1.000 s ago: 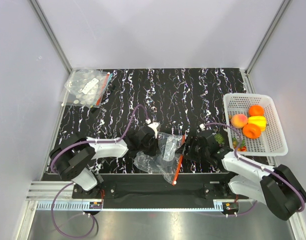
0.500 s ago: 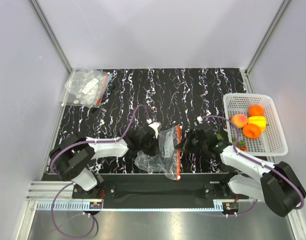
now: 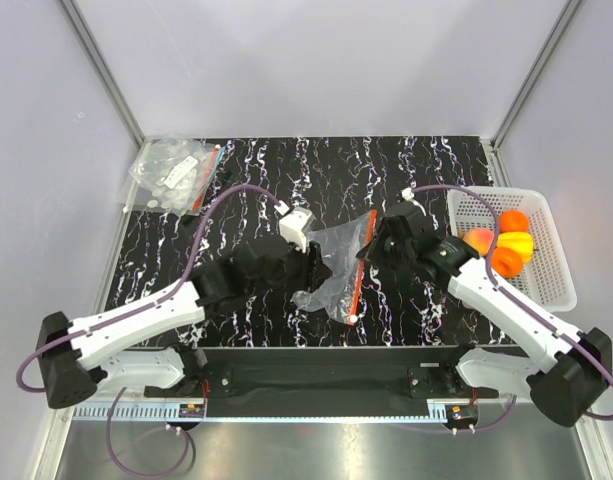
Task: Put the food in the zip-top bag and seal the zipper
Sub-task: Pick up the zipper food storage bag at the center of the board.
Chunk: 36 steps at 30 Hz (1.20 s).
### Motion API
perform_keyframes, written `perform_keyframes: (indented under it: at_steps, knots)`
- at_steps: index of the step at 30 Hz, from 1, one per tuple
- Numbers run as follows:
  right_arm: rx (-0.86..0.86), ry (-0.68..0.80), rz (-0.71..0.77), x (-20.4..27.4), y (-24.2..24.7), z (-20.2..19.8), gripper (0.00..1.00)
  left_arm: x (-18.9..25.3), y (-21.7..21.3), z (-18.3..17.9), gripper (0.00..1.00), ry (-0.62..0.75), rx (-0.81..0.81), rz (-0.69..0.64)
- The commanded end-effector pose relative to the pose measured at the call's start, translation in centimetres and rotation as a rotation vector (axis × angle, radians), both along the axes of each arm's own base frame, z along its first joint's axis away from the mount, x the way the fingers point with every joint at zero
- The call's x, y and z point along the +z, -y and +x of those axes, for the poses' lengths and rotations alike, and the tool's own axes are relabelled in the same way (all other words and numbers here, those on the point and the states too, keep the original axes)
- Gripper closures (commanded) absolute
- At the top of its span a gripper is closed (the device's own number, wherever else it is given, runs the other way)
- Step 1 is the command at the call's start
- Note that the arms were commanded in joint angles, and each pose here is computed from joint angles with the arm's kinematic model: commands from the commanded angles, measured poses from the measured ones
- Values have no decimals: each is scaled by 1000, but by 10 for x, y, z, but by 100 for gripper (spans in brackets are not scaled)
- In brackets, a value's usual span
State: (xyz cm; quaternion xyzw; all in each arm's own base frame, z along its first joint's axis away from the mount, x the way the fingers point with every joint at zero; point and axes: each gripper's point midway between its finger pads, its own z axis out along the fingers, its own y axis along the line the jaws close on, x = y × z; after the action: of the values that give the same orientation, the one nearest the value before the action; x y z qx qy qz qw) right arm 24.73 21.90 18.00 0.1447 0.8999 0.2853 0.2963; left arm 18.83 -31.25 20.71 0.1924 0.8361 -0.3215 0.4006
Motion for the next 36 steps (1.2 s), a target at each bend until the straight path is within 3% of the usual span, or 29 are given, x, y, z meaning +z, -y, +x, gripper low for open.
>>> perform_keyframes:
  at_steps: [1,6,21,28,36]
  knots:
    - [-189,-78,-166,-2,28,2,100,30,-8,2,48,81,26,-2]
    - [-337,-189,-257,2,36,4,100,35,5,5,44,136,-8,46]
    - [-328,-214,-211,2,12,13,100,37,50,-1,42,253,-147,55]
    - [-323,-208,-186,6,9,13,100,28,73,-17,39,305,-252,123]
    - [-314,-204,-167,8,7,11,100,15,80,-11,39,316,-230,186]
